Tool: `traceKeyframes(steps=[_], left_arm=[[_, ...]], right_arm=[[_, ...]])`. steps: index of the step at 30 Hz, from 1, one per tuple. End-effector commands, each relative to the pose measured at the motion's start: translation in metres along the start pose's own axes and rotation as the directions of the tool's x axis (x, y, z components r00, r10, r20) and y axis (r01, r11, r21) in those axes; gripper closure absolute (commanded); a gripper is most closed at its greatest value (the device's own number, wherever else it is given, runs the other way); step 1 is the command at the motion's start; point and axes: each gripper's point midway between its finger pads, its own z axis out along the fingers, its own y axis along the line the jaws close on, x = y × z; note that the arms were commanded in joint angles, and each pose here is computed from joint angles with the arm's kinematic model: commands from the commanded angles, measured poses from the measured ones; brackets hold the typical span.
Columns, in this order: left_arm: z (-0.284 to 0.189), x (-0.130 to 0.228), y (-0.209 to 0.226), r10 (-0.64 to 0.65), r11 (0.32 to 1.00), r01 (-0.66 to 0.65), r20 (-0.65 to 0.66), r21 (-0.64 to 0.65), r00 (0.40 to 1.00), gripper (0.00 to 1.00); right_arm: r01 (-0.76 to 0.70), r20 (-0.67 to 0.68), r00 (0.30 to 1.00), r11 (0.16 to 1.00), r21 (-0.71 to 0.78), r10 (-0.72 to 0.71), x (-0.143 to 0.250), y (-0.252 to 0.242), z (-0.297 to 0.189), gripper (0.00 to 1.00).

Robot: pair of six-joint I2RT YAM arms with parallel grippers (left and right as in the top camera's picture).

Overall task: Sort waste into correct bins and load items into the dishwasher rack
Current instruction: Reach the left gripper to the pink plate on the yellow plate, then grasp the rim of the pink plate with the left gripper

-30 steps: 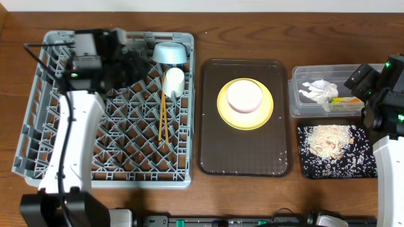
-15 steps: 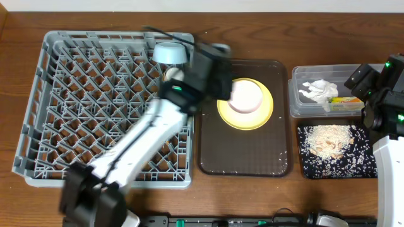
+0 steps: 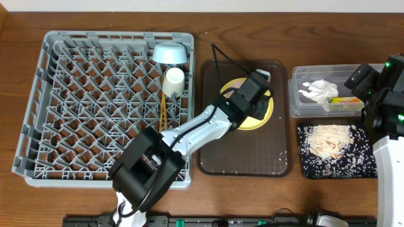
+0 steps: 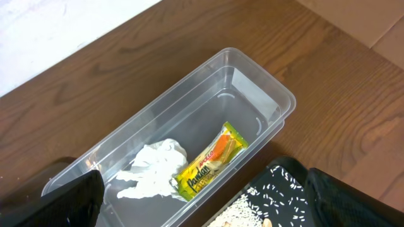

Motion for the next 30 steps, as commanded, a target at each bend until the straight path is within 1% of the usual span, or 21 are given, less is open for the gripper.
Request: traceKeyframes(steps=[1,2,5,8,12,22,27,30], left_arm=[[0.011,0.007,0.009,0.065,0.997,-0.066,-0.013,-0.03,0.998,0.61],[0.013,0.009,0.01,0.074,0.997,-0.074,-0.017,-0.031,0.997,0.59],[0.018,0.013,0.012,0.091,0.995,-0.092,-0.029,-0.035,0.995,0.58],[0.02,0.015,0.013,0.124,0.991,-0.125,-0.033,-0.037,0.992,0.58],[0.02,0.019,0.015,0.125,0.991,-0.127,-0.052,-0.043,0.991,0.58],[0.013,0.055,0.029,0.118,0.987,-0.138,-0.206,-0.084,0.971,0.59],[-0.003,0.069,0.034,0.11,0.985,-0.143,-0.283,-0.098,0.953,0.59],[-0.019,0.07,0.034,0.107,0.984,-0.145,-0.304,-0.104,0.947,0.59]], right_arm=[[-0.003,0.013,1.0,1.0,0.002,0.003,-0.004,-0.002,-0.003,0.01],[-0.003,0.013,1.0,1.0,0.002,0.003,-0.004,-0.002,-0.003,0.01],[-0.003,0.013,1.0,1.0,0.002,0.003,-0.004,-0.002,-0.003,0.01],[-0.003,0.013,1.0,1.0,0.002,0.003,-0.004,-0.002,-0.003,0.01],[-0.003,0.013,1.0,1.0,0.002,0.003,-0.004,-0.002,-0.003,0.01],[-0.003,0.013,1.0,1.0,0.002,0.003,-0.004,-0.002,-0.003,0.01],[-0.003,0.013,1.0,1.0,0.002,0.003,-0.004,-0.002,-0.003,0.01],[-0.003,0.013,1.0,1.0,0.002,0.003,-0.004,-0.002,-0.003,0.01]])
